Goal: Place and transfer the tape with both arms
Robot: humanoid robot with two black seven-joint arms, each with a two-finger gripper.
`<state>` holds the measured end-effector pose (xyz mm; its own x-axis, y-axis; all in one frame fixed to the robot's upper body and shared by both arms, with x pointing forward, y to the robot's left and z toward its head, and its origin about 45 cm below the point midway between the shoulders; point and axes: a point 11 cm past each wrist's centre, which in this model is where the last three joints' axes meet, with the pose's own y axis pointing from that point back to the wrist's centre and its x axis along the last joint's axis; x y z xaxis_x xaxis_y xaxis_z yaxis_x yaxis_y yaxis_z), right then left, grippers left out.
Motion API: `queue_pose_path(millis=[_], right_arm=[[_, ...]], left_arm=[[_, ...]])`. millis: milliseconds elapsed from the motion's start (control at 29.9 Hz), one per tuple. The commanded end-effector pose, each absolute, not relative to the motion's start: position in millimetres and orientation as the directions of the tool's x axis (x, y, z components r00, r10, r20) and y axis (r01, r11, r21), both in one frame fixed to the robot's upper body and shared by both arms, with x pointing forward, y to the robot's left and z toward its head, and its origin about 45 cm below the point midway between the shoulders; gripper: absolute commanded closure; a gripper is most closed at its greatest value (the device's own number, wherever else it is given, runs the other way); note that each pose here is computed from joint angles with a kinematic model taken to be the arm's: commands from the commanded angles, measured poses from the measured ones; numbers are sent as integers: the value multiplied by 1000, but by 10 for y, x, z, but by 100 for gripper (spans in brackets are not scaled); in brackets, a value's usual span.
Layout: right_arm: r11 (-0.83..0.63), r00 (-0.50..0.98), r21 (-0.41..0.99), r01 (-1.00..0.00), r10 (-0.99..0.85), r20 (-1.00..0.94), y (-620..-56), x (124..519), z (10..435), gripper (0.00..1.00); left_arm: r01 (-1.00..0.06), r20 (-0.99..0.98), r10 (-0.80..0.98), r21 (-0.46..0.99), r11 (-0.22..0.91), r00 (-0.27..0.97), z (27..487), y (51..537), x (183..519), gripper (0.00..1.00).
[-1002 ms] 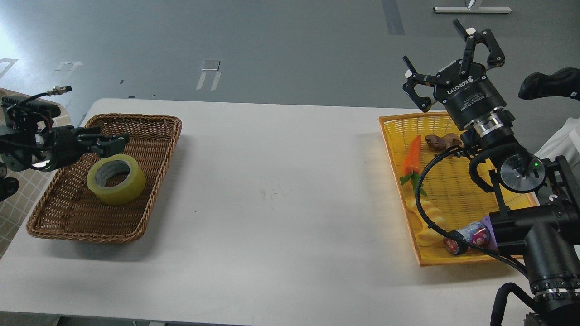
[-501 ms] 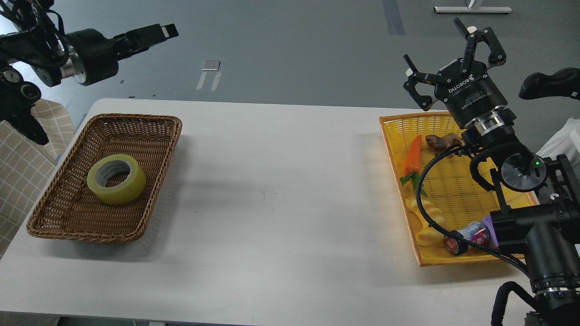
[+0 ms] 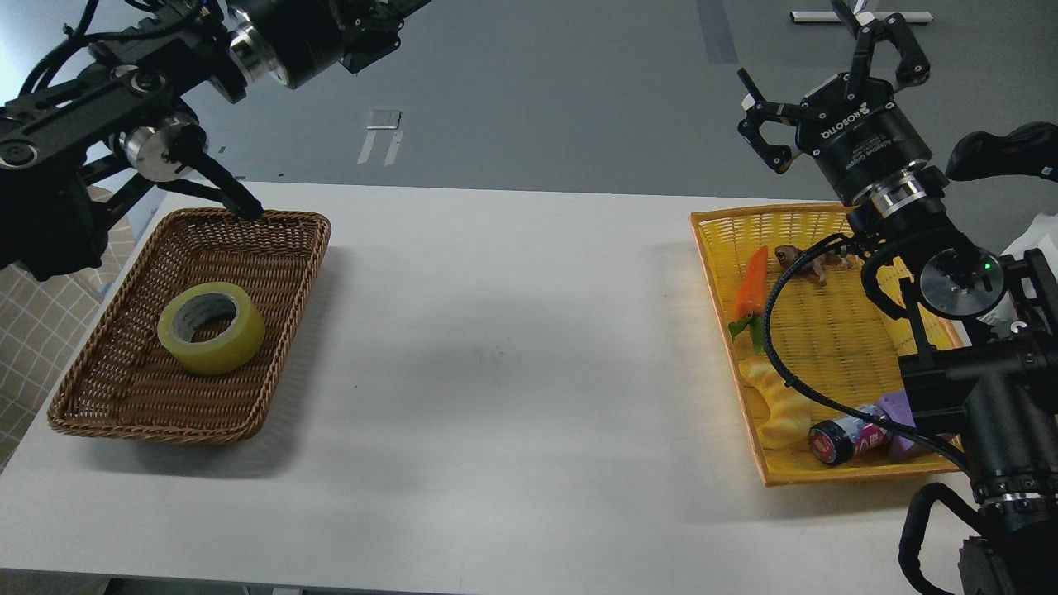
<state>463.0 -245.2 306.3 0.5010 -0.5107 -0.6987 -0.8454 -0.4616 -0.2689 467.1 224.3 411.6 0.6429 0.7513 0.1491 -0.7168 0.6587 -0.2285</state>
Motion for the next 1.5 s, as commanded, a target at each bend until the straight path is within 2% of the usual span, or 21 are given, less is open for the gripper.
queue_pose_path(millis=[0,134,334,768,1470], right_arm=[[-459,504,-271,-846,-525,-686,-2511,4659,3128,1],[-456,500,-264,-850,-538,-679,-2570,4658,3132,1],[-480,509,-250,-841,-546,-665,-2514,4656,3129,1],[-515,526,-244,-822,-521,-672,-2313,4623,3069,1],[-509,519,-256,-822,-484,-705,-2218,4446,2871,1]], left_arm=[[-687,56,732,-302,661,679,4163,2110,4651,2],[-678,-77,711,-388,625,699,4106,2077,4620,2],[-666,-158,675,-431,609,720,3977,2196,4554,2],[-733,-323,685,-496,465,653,3589,2566,4454,2],[-746,-363,672,-486,454,645,3466,2475,4479,2]])
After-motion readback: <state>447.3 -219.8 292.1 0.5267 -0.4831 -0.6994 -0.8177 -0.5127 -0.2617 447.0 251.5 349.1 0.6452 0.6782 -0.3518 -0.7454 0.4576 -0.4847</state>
